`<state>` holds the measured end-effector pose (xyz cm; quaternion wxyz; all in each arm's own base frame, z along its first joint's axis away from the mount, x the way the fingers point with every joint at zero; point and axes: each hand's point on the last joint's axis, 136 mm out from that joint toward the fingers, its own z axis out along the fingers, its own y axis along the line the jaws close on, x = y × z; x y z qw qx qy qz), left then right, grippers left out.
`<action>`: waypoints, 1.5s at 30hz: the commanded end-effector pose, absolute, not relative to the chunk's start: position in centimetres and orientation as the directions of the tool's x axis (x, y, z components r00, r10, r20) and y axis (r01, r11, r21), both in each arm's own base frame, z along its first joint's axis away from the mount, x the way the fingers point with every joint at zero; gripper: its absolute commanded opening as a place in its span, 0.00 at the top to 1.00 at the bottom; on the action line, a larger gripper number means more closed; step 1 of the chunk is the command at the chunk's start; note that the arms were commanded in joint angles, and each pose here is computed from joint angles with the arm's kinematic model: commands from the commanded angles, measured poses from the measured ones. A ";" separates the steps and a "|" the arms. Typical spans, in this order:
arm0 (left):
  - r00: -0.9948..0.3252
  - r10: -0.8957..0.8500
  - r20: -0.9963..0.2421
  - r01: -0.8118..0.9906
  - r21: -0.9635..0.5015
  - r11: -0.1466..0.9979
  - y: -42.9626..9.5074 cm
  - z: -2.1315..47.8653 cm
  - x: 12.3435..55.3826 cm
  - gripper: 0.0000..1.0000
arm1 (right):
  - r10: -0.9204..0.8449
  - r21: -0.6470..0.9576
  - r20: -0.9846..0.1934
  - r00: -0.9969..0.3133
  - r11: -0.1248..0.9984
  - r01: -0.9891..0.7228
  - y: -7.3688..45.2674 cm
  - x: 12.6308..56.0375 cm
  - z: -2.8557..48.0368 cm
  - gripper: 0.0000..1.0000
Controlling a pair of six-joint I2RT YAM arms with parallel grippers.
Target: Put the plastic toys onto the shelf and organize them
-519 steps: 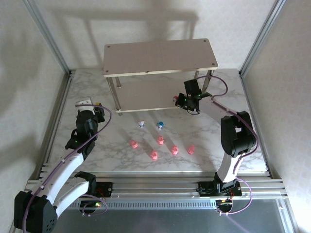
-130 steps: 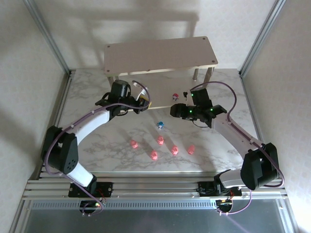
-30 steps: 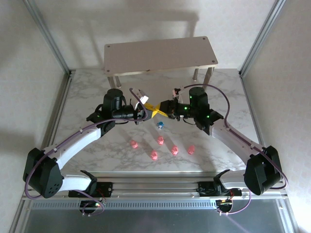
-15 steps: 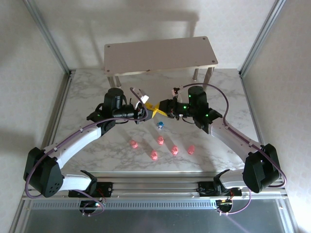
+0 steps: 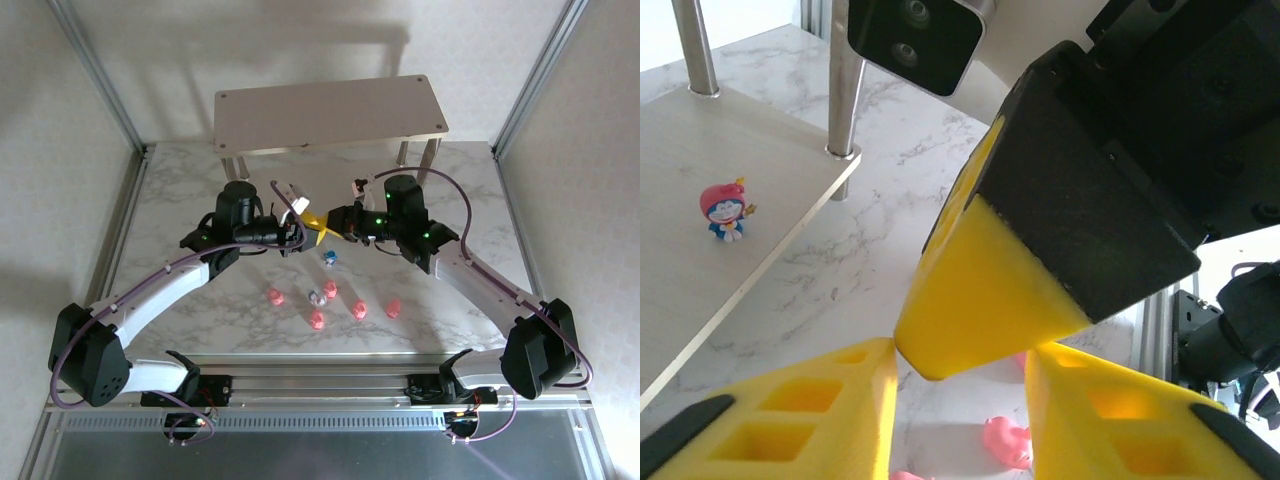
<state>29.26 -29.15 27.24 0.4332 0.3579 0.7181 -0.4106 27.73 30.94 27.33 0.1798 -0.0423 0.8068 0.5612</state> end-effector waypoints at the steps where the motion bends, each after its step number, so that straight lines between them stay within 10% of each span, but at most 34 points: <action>1: -0.307 0.117 -0.945 0.862 -0.224 0.455 -28.7 30.0 30.0 0.66 | 0.128 0.842 -0.415 -0.901 0.429 -0.327 29.9 27.3 28.6 0.96; 13: -0.381 0.148 -0.912 0.741 -0.206 0.640 -25.8 26.3 30.5 0.59 | 0.041 0.498 -0.504 -0.863 0.830 -0.251 22.4 27.1 22.3 0.71; 17: -0.435 0.128 -0.891 0.656 -0.216 0.723 -24.8 24.0 31.2 0.57 | -0.035 0.397 -0.485 -0.874 0.882 -0.256 21.8 26.2 20.0 0.44; 29: -0.423 -0.183 -0.887 0.197 -0.287 0.937 -14.7 22.1 31.1 0.55 | -0.186 0.089 -0.482 -0.856 0.962 -0.259 26.7 27.2 14.3 0.42; 45: -0.442 -0.236 -0.865 0.151 -0.331 0.931 -9.5 21.2 31.1 0.54 | -0.116 0.049 -0.437 -0.892 0.987 -0.152 30.4 30.8 9.0 0.40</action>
